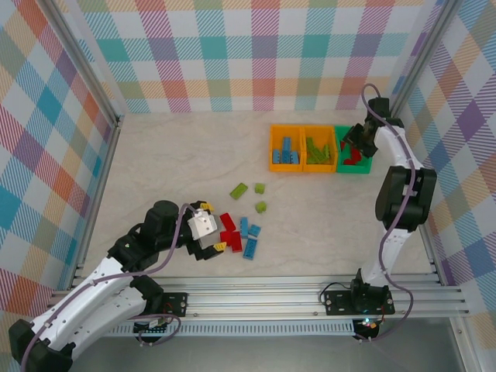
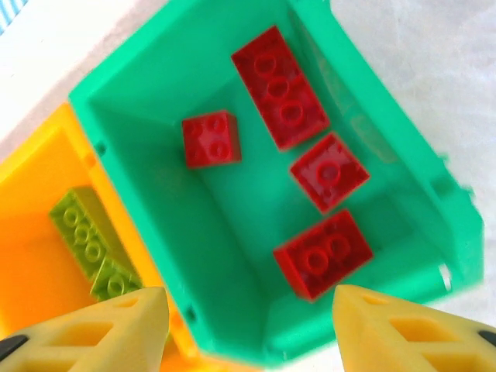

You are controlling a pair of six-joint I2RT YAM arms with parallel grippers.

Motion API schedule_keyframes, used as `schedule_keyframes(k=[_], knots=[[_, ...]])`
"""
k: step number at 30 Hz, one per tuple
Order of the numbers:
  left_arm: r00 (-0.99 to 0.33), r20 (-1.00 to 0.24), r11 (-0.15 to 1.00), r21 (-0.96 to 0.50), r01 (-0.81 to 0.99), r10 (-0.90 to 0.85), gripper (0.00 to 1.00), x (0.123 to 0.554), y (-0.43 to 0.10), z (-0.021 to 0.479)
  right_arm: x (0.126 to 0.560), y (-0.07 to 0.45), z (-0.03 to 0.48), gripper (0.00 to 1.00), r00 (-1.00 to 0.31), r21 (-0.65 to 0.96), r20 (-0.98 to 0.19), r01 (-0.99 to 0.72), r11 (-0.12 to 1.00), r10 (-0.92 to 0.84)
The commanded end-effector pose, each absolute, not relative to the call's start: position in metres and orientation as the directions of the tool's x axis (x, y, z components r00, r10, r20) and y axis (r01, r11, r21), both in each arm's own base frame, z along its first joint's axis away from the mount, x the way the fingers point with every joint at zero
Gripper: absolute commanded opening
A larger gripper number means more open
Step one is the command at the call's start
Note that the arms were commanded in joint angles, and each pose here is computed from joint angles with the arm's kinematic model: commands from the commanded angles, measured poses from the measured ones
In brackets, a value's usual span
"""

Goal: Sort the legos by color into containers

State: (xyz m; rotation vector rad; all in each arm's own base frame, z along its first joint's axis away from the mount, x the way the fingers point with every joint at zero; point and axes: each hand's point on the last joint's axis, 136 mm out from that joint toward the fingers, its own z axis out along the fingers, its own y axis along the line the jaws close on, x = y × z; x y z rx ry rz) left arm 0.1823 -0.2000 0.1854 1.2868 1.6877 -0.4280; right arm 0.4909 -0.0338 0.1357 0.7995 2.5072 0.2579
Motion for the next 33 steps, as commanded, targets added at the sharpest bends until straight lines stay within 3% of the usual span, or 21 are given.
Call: schedule_keyframes(k=[1,7,11,17,19,25,33], knots=[[-0.083,-0.874,0.5,0.195,0.844,0.48,1.0,0.199,-0.199,0.203,0.463,-0.015,0.17,0.59,-0.713,0.401,-0.395,0.434,0.807,0.579],[-0.439,-0.865,0.8,-0.077,0.595,0.243,1.0,0.251,-0.188,0.228,0.39,0.044,0.218,0.61,-0.776,0.606,-0.364,0.223,0.764,0.515],[-0.617,-0.78,0.929,-0.142,0.341,0.107,1.0,0.29,-0.177,0.211,0.325,0.095,0.236,0.66,-0.857,0.607,-0.382,0.05,0.793,0.346],[-0.78,-0.624,0.954,-0.204,0.218,0.045,0.99,0.311,-0.195,0.165,0.24,0.153,0.229,0.7,-0.959,0.661,-0.245,-0.059,0.748,0.14],[-0.844,-0.536,0.967,-0.229,0.114,-0.027,0.93,0.311,-0.197,0.147,0.227,0.155,0.226,0.7,-0.969,0.663,-0.211,-0.043,0.747,0.132],[-0.921,-0.378,0.973,-0.233,-0.002,-0.092,0.68,0.296,-0.228,0.106,0.219,0.148,0.21,0.71,-0.972,0.633,-0.19,-0.014,0.774,0.137],[-0.951,-0.309,0.987,-0.144,0.075,0.027,0.6,0.278,-0.256,0.077,0.223,0.147,0.205,0.75,-0.968,0.629,-0.201,-0.01,0.777,0.149]])
